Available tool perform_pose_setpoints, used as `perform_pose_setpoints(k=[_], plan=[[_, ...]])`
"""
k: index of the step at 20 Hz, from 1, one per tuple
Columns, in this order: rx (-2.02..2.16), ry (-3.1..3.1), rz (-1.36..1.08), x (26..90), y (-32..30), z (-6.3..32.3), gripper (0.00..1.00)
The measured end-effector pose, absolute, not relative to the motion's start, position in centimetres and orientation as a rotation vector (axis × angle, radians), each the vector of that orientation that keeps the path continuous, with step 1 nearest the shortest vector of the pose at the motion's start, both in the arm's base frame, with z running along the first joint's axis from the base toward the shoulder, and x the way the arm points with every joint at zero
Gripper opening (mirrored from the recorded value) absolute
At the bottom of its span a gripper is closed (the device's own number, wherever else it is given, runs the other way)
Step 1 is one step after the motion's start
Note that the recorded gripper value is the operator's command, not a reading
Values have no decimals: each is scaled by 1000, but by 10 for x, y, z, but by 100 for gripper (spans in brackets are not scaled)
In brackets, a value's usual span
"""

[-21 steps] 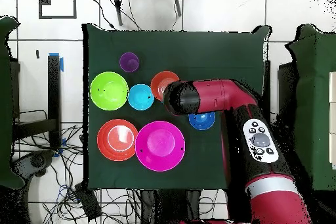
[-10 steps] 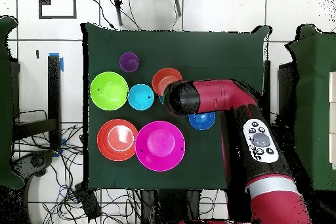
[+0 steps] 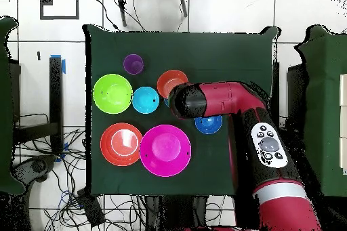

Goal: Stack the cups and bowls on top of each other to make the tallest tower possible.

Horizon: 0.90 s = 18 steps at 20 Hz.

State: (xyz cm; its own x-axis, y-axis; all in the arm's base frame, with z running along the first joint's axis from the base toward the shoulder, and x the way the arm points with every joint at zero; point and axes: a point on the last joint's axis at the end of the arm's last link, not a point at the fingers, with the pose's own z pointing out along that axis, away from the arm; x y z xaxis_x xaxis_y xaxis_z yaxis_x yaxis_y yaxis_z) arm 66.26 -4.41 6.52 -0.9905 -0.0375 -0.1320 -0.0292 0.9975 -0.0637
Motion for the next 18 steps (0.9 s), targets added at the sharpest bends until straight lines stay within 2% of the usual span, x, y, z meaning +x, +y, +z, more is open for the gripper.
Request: perform_pose_setpoints(k=[10,11,18], plan=[[-51,3001,-92,663,-44,65,100],[-50,2998,-91,664,-44,65,0],[-49,2998,-91,664,-45,66,0]])
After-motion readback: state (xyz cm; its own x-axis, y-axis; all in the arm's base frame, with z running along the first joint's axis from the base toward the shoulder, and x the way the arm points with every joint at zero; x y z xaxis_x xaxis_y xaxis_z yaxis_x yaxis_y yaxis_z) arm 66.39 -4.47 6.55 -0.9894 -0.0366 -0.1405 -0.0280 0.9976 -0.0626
